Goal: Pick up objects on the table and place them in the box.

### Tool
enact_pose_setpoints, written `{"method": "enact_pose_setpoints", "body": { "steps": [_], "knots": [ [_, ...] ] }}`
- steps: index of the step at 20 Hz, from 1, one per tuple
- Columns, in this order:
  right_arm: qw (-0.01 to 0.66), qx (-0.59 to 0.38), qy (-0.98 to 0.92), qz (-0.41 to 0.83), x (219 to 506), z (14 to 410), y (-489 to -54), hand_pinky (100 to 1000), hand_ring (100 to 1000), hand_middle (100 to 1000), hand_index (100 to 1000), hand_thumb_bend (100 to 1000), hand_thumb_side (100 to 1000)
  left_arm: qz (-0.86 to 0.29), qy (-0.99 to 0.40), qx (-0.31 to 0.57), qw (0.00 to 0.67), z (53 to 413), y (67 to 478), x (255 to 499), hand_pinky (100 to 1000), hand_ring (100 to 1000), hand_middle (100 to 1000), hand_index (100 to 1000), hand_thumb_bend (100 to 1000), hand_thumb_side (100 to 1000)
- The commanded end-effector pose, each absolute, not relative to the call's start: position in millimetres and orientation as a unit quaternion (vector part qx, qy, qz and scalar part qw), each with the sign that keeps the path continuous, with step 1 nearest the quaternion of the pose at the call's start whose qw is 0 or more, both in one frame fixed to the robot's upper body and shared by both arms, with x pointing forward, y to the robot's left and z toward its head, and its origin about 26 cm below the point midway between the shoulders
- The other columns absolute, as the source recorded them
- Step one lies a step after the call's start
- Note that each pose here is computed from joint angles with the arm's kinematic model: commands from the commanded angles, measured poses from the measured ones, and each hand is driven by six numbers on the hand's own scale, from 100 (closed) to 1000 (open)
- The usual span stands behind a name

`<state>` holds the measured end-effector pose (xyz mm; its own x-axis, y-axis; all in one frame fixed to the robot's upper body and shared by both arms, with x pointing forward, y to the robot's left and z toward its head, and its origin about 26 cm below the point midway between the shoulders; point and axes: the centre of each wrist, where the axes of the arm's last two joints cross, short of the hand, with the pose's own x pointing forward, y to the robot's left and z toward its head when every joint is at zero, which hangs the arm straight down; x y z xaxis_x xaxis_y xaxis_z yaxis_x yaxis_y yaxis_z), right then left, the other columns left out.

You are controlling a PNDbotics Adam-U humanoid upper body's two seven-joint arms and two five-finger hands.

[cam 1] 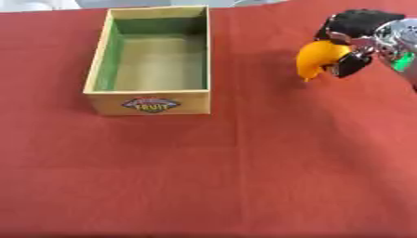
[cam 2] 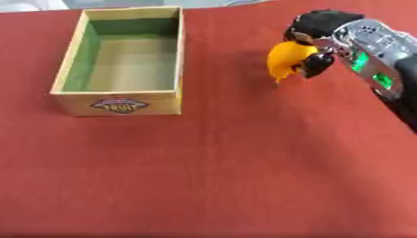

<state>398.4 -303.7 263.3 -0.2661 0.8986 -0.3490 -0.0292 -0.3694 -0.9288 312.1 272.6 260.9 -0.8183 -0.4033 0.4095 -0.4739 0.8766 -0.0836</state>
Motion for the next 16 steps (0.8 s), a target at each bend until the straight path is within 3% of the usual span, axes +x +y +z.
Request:
{"method": "enact_pose_setpoints", "body": {
  "steps": [1, 9, 16],
  "knots": [
    [0.323, -0.519, -0.473, 0.634, 390, 292, -297, 643, 637, 391, 501, 100, 114, 0.082, -0.953, 0.234, 0.176, 270, 274, 308, 604, 633, 703, 842, 148, 914],
    [0.279, -0.523, -0.555, 0.584, 385, 333, -245, 650, 634, 389, 493, 100, 189, 0.080, -0.953, 0.232, 0.178, 269, 274, 308, 605, 633, 704, 842, 149, 915],
    [0.252, -0.507, -0.598, 0.567, 405, 356, -184, 651, 626, 376, 491, 100, 215, 0.076, -0.955, 0.226, 0.178, 270, 271, 308, 605, 634, 704, 842, 150, 916]
  ]
}}
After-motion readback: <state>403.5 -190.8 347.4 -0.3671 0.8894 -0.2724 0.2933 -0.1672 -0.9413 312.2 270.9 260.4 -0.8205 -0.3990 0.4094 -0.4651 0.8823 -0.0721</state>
